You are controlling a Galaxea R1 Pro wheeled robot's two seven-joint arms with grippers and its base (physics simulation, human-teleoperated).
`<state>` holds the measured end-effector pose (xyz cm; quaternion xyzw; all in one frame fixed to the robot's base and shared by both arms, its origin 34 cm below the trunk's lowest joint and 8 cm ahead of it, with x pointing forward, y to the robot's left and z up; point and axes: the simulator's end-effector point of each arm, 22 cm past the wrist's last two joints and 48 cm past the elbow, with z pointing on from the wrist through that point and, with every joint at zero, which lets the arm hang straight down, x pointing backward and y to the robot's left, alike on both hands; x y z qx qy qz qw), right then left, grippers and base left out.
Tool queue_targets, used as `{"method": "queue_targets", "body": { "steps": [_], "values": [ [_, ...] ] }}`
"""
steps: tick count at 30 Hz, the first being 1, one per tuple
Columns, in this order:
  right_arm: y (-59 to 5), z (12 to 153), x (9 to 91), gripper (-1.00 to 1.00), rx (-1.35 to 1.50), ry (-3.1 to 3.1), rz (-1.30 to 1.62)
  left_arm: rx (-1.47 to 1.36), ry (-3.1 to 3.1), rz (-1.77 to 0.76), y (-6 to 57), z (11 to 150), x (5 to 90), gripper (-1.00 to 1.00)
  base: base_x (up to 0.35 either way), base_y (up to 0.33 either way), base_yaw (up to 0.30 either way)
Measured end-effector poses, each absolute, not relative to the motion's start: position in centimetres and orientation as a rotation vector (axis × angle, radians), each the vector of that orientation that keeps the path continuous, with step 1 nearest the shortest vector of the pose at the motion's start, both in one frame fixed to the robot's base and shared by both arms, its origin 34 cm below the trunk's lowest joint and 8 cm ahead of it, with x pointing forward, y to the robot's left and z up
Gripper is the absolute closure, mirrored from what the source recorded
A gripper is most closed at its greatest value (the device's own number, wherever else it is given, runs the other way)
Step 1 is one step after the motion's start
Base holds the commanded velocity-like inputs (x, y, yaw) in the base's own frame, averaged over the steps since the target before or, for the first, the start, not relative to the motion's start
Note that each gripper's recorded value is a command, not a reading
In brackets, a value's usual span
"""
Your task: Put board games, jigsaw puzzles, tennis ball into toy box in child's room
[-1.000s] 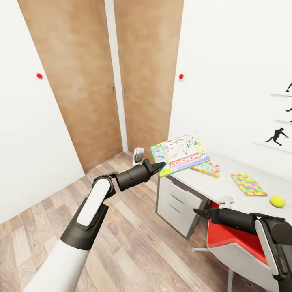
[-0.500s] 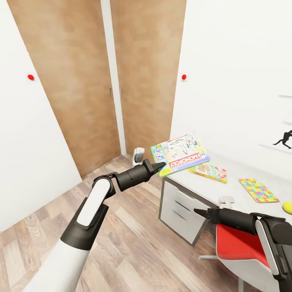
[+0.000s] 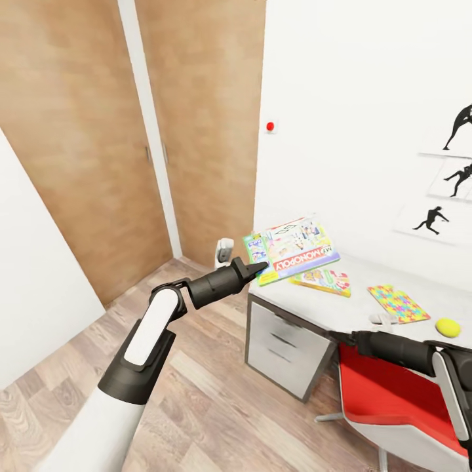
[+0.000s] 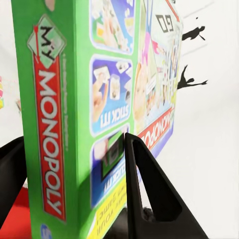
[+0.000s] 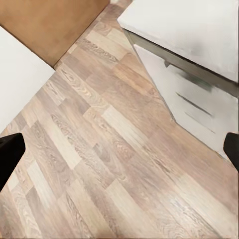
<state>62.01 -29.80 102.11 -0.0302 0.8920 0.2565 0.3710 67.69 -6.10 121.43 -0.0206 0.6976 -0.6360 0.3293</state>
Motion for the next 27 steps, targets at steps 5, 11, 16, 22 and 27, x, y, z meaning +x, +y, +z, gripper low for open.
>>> {"method": "queue_targets", "body": {
  "steps": [5,11,16,22,27],
  "values": [
    [-32.4,103.2,62.4,-1.0,-0.047,2.27,0.609,-0.037,1.806,-1.666,-6.1,122.4,67.3,1.0,0.015,0.008,-0.279],
    [-33.5,104.1,62.7,-1.0,-0.036,2.252,0.592,0.025,1.795,-1.64,-7.0,124.0,66.1,1.0,0.004,0.002,-0.278],
    [-34.1,105.0,62.8,-1.0,-0.016,2.224,0.605,0.027,1.805,-1.621,-7.0,124.1,65.9,1.0,0.001,0.001,-0.278],
    [-35.0,105.9,62.8,-1.0,-0.006,2.205,0.603,0.027,1.803,-1.615,-6.9,124.4,65.9,1.0,0.0,0.0,-0.278],
    [-35.3,106.4,62.8,-1.0,-0.006,2.194,0.606,0.028,1.8,-1.614,-6.9,124.6,65.8,1.0,0.0,0.0,-0.269]
  ]
}}
